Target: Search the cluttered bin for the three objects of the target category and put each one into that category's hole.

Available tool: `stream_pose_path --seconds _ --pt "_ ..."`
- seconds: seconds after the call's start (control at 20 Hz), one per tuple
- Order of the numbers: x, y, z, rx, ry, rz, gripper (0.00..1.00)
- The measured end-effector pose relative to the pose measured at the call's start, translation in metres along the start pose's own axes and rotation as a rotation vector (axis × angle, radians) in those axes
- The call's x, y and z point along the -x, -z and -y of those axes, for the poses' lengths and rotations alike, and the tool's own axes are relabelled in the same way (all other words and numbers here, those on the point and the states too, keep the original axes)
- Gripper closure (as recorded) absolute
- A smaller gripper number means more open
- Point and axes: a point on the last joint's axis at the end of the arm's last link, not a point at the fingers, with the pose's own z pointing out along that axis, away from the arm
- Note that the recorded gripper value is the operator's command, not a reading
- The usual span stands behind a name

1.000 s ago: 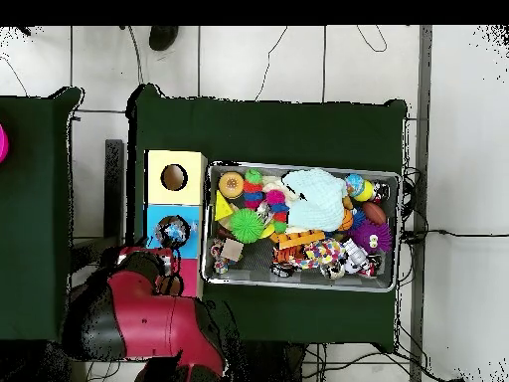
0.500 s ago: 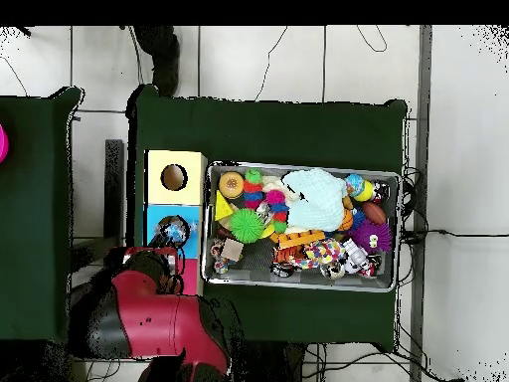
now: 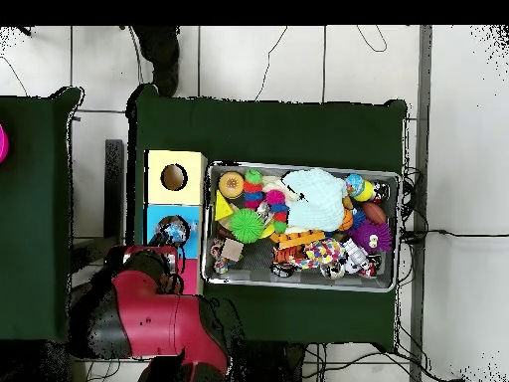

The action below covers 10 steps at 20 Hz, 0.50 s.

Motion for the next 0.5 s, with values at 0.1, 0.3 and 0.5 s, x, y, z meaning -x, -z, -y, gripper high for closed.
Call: stream_pose_path --seconds 0.1,0.3,0.5 --pt "0.0014 0.0001 -0.0001 0.0 0.0 0.01 1.0" --pt "0.0058 -0.0014 0.0004 -0.002 0.0 0.048 1.0" --pt "0.0086 -0.0091 0.0007 -0.008 0.004 0.096 1.0"
